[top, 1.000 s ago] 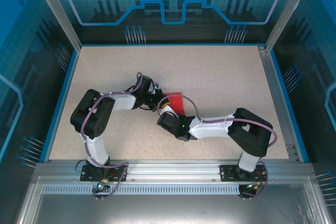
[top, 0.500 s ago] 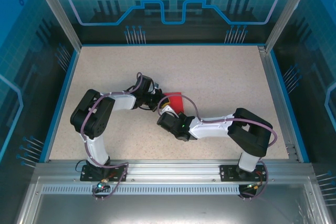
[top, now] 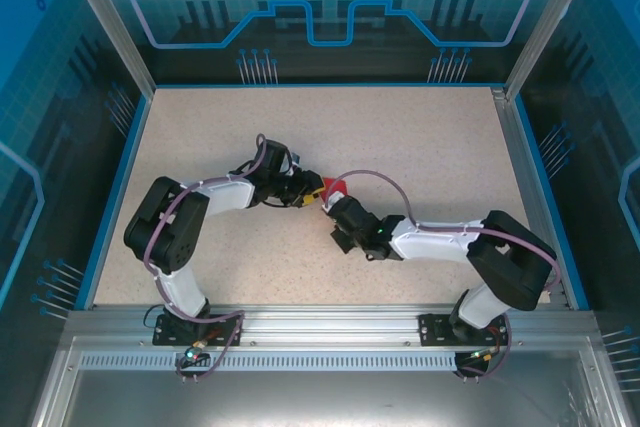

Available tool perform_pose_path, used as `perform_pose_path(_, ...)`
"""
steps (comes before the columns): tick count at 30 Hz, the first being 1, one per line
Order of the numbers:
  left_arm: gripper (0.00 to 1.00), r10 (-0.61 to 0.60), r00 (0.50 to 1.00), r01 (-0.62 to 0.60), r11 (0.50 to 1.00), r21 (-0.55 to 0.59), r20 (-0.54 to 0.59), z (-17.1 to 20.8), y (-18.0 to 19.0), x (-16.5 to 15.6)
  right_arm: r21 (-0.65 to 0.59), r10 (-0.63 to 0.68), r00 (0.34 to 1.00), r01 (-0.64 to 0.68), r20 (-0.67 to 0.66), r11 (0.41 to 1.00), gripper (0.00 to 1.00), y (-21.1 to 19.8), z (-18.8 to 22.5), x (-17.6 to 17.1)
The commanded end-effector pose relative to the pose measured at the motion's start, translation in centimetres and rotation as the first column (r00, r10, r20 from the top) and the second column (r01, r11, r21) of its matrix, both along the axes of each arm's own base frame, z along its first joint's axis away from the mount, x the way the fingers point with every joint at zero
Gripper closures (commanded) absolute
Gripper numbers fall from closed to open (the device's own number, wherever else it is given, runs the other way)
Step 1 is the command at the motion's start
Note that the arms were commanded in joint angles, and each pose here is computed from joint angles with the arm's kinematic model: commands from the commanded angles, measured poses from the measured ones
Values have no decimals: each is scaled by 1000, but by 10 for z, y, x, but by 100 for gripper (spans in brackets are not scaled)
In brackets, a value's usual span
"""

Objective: Fold a paper plane with a square sheet of paper (pick it up from the middle)
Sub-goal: Fold the wing for the fifth time at the center of the table.

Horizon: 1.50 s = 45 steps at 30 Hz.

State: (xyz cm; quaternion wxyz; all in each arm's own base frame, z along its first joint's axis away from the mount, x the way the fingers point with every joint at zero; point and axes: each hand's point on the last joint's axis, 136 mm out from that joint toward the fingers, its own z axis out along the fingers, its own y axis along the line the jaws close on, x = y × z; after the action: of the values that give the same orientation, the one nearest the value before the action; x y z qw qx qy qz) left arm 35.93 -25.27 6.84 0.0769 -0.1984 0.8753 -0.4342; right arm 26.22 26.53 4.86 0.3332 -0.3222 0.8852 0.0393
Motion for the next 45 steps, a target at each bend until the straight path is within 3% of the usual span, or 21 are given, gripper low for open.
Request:
perform_pose_path(1, 60, -1, 999, 2, 999, 32, -39, -11, 5, -5, 96, 94, 995, -92, -14, 991, 100, 17, 8, -6)
perform_pose_path(10, 57, -22, 997, 26, 998, 56, -71, -18, 1, 0, 72, 107, 994, -106, -11, 992, 100, 14, 1, -6)
perform_pose_path(13, 63, -25, 997, 29, 998, 63, -74, -19, 2, 1, 65, 106, 994, -106, -5, 992, 100, 13, 2, -5)
perform_pose_path(16, 75, -29, 997, 34, 998, 62, -77, -18, 0, 3, 45, 93, 996, -93, 2, 995, 96, 9, 0, -3)
perform_pose_path(20, 92, -40, 996, 46, 997, 65, -86, -16, -2, 4, 20, 81, 997, -81, 8, 996, 84, 5, -2, -1)
perform_pose_path(23, 95, -42, 995, 48, 997, 66, -92, -16, -2, 3, -15, 73, 997, -72, 24, 997, 78, 4, -4, 1)
perform_pose_path(31, 97, -43, 994, 50, 997, 63, -102, -17, -2, 3, -91, 59, 996, -53, 63, 994, 79, 5, -9, 4)
perform_pose_path(39, 97, -45, 994, 52, 996, 67, -104, -18, -2, 2, -64, 43, 997, -39, 65, 997, 85, 5, -5, 2)
perform_pose_path(45, 97, -47, 993, 54, 996, 65, -108, -18, -2, 1, -20, 44, 998, -43, 43, 999, 78, 10, 0, -1)
